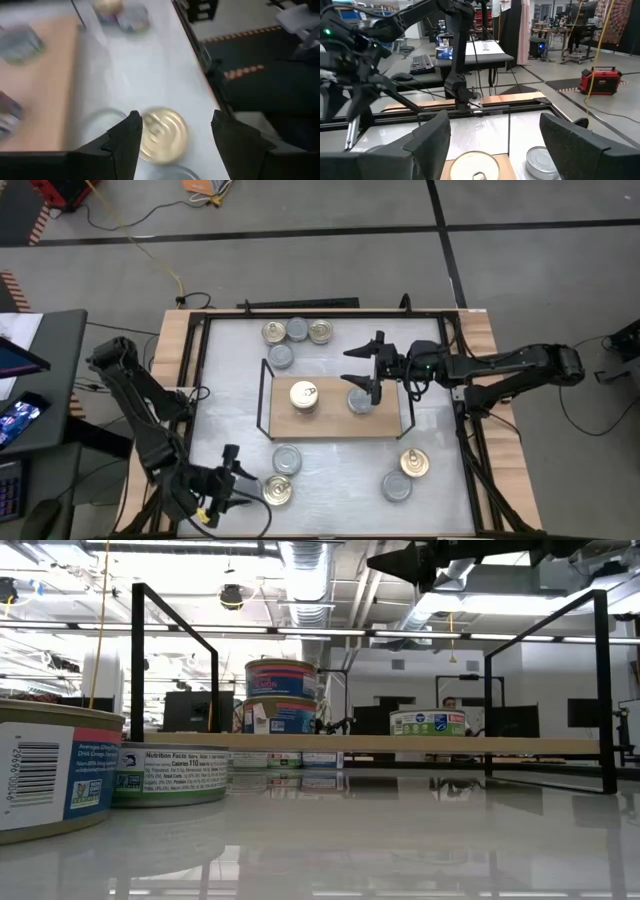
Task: Stack canned seafood by type on shelf
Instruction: Stack the green tuna can on top of the green tuna can on the shelf
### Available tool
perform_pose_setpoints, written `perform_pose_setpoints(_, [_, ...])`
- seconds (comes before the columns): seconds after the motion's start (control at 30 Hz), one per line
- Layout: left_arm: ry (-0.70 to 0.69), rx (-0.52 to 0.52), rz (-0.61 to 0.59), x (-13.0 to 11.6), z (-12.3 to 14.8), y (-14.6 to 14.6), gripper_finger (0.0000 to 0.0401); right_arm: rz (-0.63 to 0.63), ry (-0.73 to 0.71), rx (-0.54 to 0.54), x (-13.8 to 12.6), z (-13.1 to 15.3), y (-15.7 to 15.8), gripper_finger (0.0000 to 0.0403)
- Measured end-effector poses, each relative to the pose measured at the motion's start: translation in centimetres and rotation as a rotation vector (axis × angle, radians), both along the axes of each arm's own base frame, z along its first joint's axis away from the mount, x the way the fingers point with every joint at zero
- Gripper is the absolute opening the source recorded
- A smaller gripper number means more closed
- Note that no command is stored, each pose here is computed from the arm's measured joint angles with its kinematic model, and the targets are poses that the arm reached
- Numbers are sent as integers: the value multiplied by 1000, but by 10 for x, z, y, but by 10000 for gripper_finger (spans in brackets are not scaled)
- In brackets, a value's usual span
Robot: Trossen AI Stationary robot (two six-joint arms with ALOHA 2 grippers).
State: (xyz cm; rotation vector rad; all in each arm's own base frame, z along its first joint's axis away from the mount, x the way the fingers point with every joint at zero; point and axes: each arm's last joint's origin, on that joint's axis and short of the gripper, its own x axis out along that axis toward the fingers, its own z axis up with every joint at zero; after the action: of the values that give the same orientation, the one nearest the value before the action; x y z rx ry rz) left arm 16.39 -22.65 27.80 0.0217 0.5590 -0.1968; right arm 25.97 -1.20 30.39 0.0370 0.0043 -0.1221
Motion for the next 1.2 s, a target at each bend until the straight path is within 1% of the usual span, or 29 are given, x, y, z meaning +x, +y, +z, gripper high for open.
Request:
perform_pose_setpoints(0.07, [67, -38, 14, 0, -8, -2, 228, 3, -1, 1, 0, 0, 1, 329])
perform_pose_setpoints(0.17, [199, -91, 85, -2, -20, 0, 228, 4, -2, 14, 0, 0, 1, 329])
perform_pose_setpoints(0.23, [289, -112, 175, -4, -29, 4, 228, 4, -3, 15, 0, 0, 1, 329])
perform_pose_setpoints(0.33, [397, -107, 337, -5, -43, 12, 226, 10, -2, 15, 0, 0, 3, 329])
perform_pose_setpoints(0.4, [451, -96, 405, -5, -51, 16, 219, 11, -3, 14, 0, 0, 3, 329])
perform_pose_setpoints(0.43, [475, -93, 418, -3, -54, 16, 214, 12, -2, 14, 0, 0, 3, 329])
perform_pose_setpoints(0.6, [535, -113, 426, 12, -63, 18, 183, 9, -2, 7, 0, 0, 2, 329])
perform_pose_setpoints(0.7, [563, -94, 428, 19, -68, 21, 164, 3, -2, 2, 0, 0, 1, 329])
perform_pose_setpoints(0.83, [565, -42, 390, 25, -71, 25, 142, 3, 0, -9, 0, 0, 0, 329])
perform_pose_setpoints(0.93, [538, -34, 343, 29, -68, 25, 131, 2, 0, -9, 0, 0, 0, 329])
perform_pose_setpoints(1.07, [467, -95, 279, 29, -72, 31, 124, 3, 0, -11, 0, 0, 0, 329])
perform_pose_setpoints(1.2, [426, -182, 252, 20, -79, 44, 123, 3, 0, -11, 0, 0, 1, 329])
